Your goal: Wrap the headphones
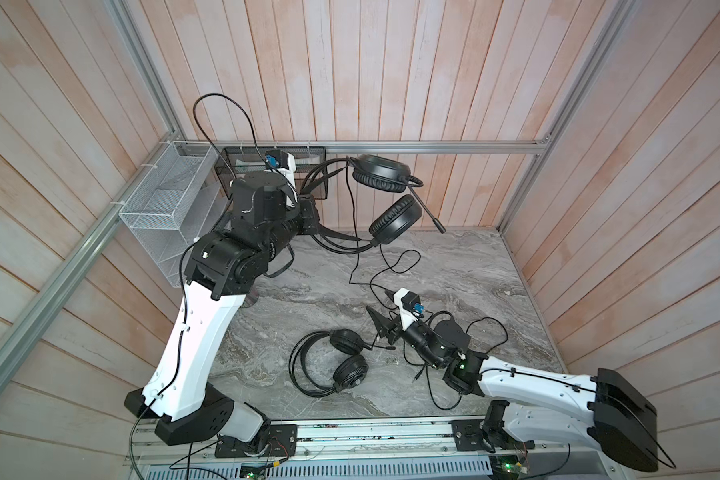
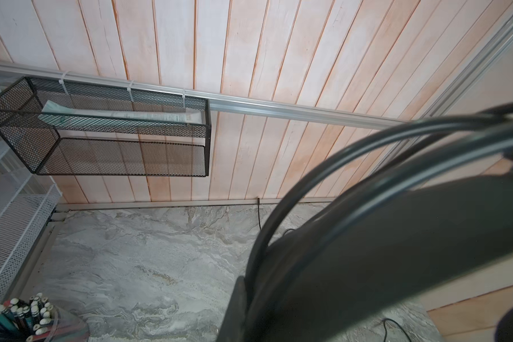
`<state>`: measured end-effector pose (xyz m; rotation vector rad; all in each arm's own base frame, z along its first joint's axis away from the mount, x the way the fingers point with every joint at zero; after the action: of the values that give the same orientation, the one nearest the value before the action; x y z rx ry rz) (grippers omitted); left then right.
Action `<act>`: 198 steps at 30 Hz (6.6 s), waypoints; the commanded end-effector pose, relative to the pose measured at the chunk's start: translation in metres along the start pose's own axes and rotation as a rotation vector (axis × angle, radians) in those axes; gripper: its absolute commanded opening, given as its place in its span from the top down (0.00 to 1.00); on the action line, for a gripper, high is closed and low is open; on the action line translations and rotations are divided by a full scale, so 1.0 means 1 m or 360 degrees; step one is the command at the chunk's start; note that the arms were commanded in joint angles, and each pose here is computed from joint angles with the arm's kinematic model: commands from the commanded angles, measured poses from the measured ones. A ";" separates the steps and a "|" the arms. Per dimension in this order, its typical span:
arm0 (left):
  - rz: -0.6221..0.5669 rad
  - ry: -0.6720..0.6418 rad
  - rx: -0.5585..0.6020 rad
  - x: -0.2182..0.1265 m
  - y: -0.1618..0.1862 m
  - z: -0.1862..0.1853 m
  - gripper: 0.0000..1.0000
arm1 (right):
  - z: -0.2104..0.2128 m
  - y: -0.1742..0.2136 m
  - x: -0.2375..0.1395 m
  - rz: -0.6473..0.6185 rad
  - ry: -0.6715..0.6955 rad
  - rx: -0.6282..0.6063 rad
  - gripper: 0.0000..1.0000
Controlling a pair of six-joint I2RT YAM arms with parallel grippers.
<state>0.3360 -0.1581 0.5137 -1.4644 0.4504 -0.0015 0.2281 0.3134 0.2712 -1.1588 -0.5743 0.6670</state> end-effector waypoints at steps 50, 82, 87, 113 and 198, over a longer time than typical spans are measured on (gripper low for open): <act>0.0170 -0.0430 0.0042 0.089 0.044 0.054 1.00 | -0.039 0.054 0.025 0.0307 0.0349 -0.0413 1.00; 0.0352 0.0023 -0.0633 0.116 0.145 0.078 1.00 | 0.020 0.051 -0.005 0.0802 0.0042 -0.0542 1.00; 0.0392 -0.0063 -0.0615 0.118 0.153 0.089 1.00 | 0.045 0.052 -0.011 0.0805 -0.0116 -0.0507 1.00; 0.0833 -0.0481 0.0349 0.125 0.262 0.040 1.00 | 0.015 -0.092 -0.032 0.0619 0.0528 -0.1205 1.00; 0.0758 0.0256 0.0039 0.055 0.259 -0.029 1.00 | 0.051 -0.150 0.048 0.0420 0.0102 -0.1213 1.00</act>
<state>0.3006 -0.1692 0.2360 -1.1335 0.8811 0.2688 0.2653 0.3455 0.4216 -2.0313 -0.5944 0.6448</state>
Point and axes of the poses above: each gripper's point midway between its finger pads, its own x axis out along the fingers, its own z axis along the line the jaws close on, y = z × x, the point moved 1 cm from there along -x, back along the fingers, and after that the axes turned 15 degrees about x, right-handed, at the moved point
